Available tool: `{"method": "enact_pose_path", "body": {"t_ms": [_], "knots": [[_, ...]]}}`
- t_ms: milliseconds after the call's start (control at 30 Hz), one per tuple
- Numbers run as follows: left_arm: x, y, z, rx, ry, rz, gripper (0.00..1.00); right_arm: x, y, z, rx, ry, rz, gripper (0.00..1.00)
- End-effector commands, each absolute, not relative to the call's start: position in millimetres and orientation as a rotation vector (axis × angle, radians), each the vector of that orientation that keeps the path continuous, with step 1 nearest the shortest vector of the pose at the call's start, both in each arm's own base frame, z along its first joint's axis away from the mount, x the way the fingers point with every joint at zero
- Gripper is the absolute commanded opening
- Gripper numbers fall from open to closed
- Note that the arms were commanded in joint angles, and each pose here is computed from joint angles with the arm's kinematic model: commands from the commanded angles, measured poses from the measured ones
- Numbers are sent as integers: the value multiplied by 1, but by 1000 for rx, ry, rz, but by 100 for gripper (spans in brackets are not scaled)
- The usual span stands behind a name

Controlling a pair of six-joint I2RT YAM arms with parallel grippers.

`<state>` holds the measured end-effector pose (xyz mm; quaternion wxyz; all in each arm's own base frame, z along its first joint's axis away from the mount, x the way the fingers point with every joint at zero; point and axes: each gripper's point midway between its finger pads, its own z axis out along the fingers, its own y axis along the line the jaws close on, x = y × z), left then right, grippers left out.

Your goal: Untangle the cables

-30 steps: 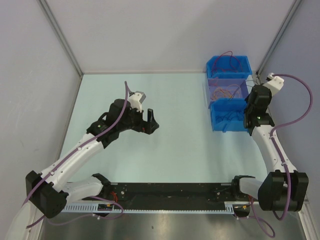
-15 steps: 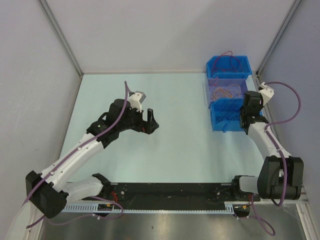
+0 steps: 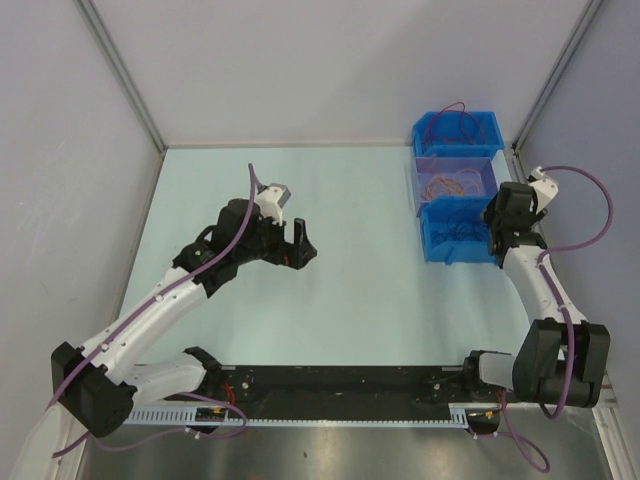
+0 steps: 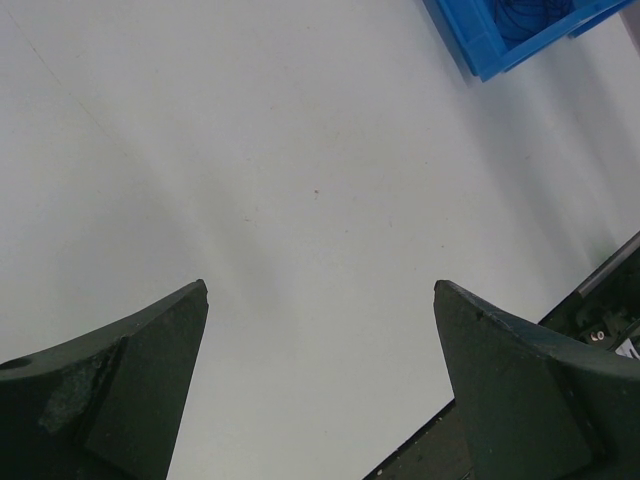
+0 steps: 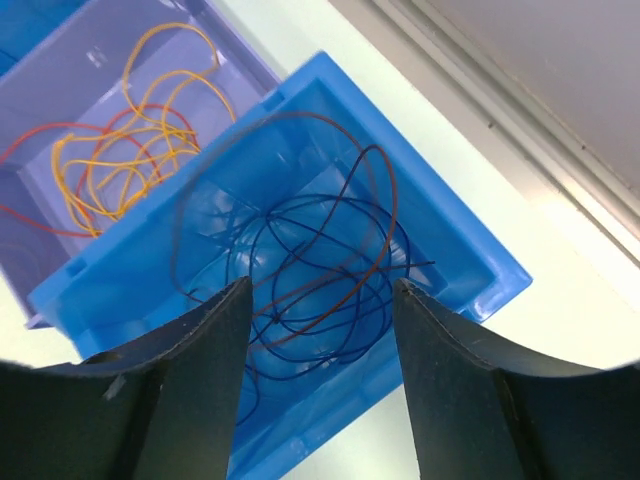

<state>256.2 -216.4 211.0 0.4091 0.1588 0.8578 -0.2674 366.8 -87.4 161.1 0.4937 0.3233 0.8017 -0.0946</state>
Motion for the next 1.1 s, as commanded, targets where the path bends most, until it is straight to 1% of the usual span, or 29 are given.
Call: {"method": "enact_pose_path", "body": {"t_ms": [0,267,467,567,633,700,767,800,833,967,1033,1067], "knots": [[258,-213,220,414,2116,-667,100,372,-90,223,774,1807,-187,64],[259,-212,220,407,2116,-666,100,368,-75,254,721,1766,-79,66],[260,-211,220,400,2118,-664,100,371,-31,271,548,1785,106,67],[260,-210,221,398,2115,-664,100,369,-12,277,471,1789,127,68],[260,-210,221,396,2115,-662,100,365,13,280,373,1802,146,68],[260,-209,220,395,2118,-659,100,361,22,280,322,1815,114,70],[260,-208,218,394,2122,-657,100,355,36,280,266,1826,93,74],[259,-207,218,392,2122,-654,100,352,40,279,243,1831,87,79],[259,-207,219,392,2118,-654,100,346,52,280,191,1833,97,99],[257,-205,220,388,2112,-650,100,328,57,276,175,1807,70,100],[257,-205,220,387,2109,-653,100,319,55,266,237,1803,83,100],[257,-205,219,387,2111,-653,100,313,49,271,281,1771,88,100]]}}
